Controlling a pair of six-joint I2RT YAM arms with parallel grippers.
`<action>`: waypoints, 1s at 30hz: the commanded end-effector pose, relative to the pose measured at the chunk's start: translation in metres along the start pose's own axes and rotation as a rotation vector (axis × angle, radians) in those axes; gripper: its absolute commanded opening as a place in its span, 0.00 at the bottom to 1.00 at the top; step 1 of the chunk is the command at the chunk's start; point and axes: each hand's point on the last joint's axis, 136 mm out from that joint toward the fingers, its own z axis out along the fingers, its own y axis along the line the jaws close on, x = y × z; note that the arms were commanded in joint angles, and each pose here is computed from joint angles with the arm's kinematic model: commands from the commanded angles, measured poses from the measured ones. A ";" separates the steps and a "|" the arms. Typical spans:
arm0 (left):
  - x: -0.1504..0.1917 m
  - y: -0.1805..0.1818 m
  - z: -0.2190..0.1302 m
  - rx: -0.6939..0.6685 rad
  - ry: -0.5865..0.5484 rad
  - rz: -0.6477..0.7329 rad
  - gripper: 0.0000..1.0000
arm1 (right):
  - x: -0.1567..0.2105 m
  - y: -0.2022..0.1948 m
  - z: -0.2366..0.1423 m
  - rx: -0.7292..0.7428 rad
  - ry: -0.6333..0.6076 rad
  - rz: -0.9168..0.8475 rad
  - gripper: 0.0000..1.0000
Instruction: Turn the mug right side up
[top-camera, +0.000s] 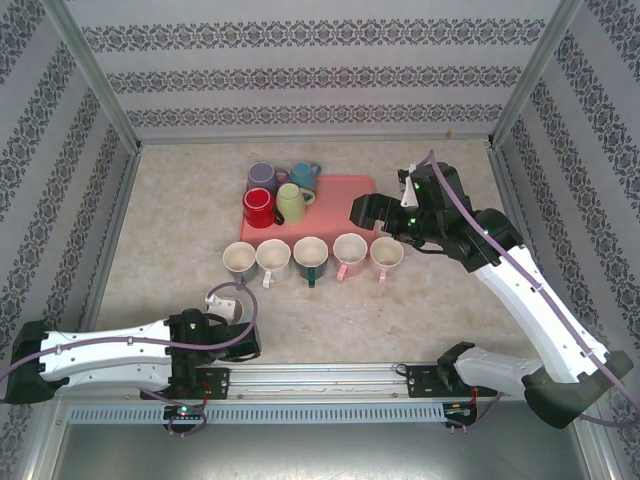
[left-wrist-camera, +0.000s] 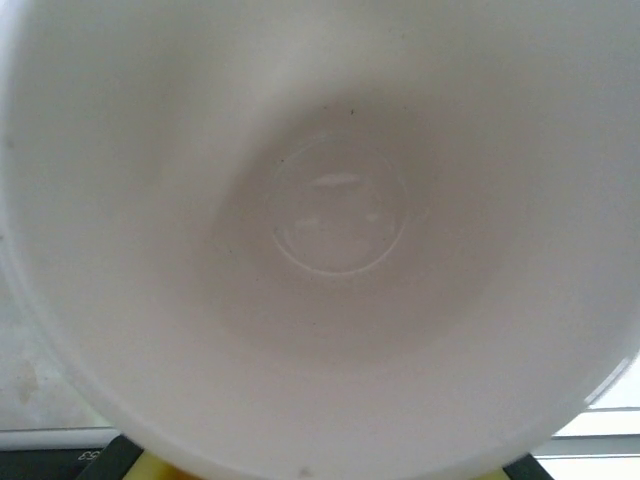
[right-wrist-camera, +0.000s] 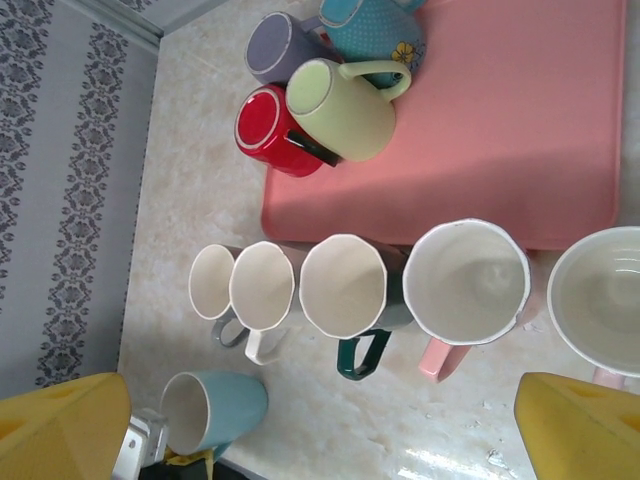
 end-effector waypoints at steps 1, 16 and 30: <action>-0.006 -0.003 -0.001 0.025 -0.041 -0.030 0.22 | 0.001 -0.003 0.004 0.015 -0.005 -0.024 0.98; -0.013 -0.010 -0.011 0.072 -0.059 -0.026 0.48 | 0.002 -0.005 0.002 0.028 -0.002 -0.062 0.98; -0.031 0.027 -0.071 0.019 -0.066 -0.124 0.60 | 0.008 0.011 0.008 -0.043 0.069 -0.193 0.98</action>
